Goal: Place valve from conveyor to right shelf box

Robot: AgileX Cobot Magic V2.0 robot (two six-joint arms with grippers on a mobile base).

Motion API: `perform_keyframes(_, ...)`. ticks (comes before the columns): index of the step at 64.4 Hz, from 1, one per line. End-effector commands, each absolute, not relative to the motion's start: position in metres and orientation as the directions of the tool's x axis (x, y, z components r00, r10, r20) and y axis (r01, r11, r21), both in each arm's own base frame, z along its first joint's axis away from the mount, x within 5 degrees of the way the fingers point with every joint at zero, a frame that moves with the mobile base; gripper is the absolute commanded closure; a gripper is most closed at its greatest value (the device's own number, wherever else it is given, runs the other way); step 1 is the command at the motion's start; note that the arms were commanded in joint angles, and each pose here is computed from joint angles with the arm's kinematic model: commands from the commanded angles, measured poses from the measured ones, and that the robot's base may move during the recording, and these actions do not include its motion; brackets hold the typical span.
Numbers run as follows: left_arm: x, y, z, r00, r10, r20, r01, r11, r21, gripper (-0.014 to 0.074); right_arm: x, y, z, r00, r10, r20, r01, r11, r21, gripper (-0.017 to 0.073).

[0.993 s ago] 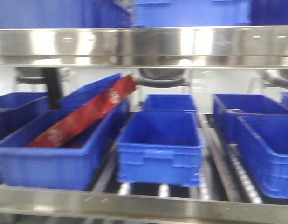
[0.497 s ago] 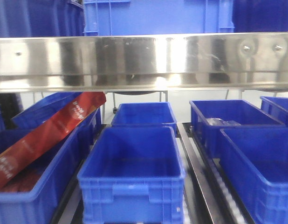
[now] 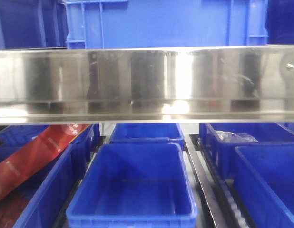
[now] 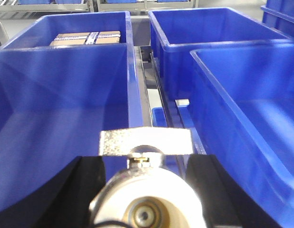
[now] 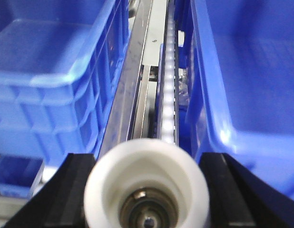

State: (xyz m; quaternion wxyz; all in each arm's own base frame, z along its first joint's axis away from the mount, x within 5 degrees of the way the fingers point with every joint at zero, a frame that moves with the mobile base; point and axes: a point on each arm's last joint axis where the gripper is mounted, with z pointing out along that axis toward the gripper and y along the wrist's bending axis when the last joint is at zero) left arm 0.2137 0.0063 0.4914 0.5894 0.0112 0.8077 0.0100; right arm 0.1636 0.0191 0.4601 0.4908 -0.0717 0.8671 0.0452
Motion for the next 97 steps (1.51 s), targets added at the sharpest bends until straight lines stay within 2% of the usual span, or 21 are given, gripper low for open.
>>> perform_keyframes(1,0.2100,0.0053,0.5017,-0.231,0.025,-0.973,0.006,1.000,0.025,0.0705,0.1614,0.0183,0.4711,-0.430,-0.076,-0.900,-0.164,0.986,-0.005,0.0714)
perform_keyframes(97,0.2100,0.0053,0.5017,-0.231,0.025,-0.973,0.006,1.000,0.025,0.0705,0.1615,0.0183,0.4713,-0.428,-0.076,-0.901,-0.164,0.987,-0.005,0.0714)
